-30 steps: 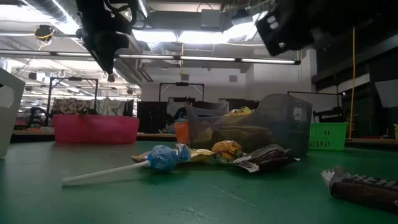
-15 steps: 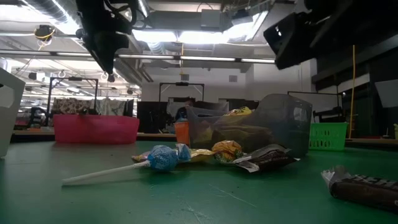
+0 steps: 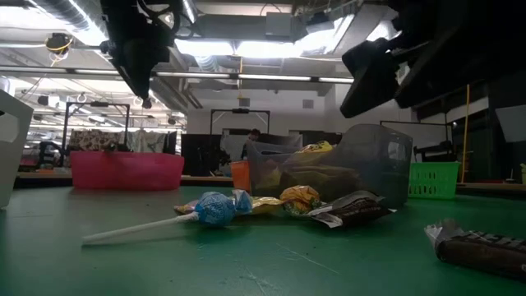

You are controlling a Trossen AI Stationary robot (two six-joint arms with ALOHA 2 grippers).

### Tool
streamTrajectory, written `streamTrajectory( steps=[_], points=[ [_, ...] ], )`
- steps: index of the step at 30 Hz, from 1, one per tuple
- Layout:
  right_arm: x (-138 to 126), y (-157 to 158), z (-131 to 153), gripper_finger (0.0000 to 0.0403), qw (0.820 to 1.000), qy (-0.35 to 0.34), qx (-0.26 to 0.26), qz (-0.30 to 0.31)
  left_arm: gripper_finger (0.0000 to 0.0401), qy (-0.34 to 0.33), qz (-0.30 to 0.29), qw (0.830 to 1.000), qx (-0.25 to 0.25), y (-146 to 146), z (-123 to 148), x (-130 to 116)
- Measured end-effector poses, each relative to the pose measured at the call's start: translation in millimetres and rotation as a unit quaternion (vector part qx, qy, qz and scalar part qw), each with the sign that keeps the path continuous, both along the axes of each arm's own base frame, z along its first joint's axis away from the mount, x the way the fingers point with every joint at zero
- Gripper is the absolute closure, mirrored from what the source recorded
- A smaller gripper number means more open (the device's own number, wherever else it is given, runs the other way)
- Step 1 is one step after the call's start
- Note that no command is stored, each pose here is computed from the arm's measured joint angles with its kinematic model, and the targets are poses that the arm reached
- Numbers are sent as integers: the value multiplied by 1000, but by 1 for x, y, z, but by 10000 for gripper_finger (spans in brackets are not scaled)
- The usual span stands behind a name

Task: Sort candy
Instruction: Put the brown chocolate into the white bin

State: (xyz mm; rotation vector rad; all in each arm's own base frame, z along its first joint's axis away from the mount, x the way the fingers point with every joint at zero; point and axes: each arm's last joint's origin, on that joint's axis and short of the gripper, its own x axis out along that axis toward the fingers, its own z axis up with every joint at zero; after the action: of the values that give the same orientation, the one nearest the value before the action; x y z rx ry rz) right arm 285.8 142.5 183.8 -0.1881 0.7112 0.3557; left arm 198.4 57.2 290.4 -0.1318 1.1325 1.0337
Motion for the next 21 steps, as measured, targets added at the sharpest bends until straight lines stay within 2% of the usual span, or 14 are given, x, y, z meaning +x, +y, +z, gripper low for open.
streamTrajectory(
  steps=[5, 16, 21],
  points=[
    [1, 0, -6, 130, 1000, 11, -8, -2, 273, -12, -9, 999, -38, -2, -1, 2],
    [9, 4, -36, 130, 999, 42, -25, -6, 273, -30, -35, 998, -37, -12, 0, 7],
    [14, 7, -43, 129, 999, 30, -28, -7, 273, -31, -46, 998, -37, -17, 0, 9]
  ],
)
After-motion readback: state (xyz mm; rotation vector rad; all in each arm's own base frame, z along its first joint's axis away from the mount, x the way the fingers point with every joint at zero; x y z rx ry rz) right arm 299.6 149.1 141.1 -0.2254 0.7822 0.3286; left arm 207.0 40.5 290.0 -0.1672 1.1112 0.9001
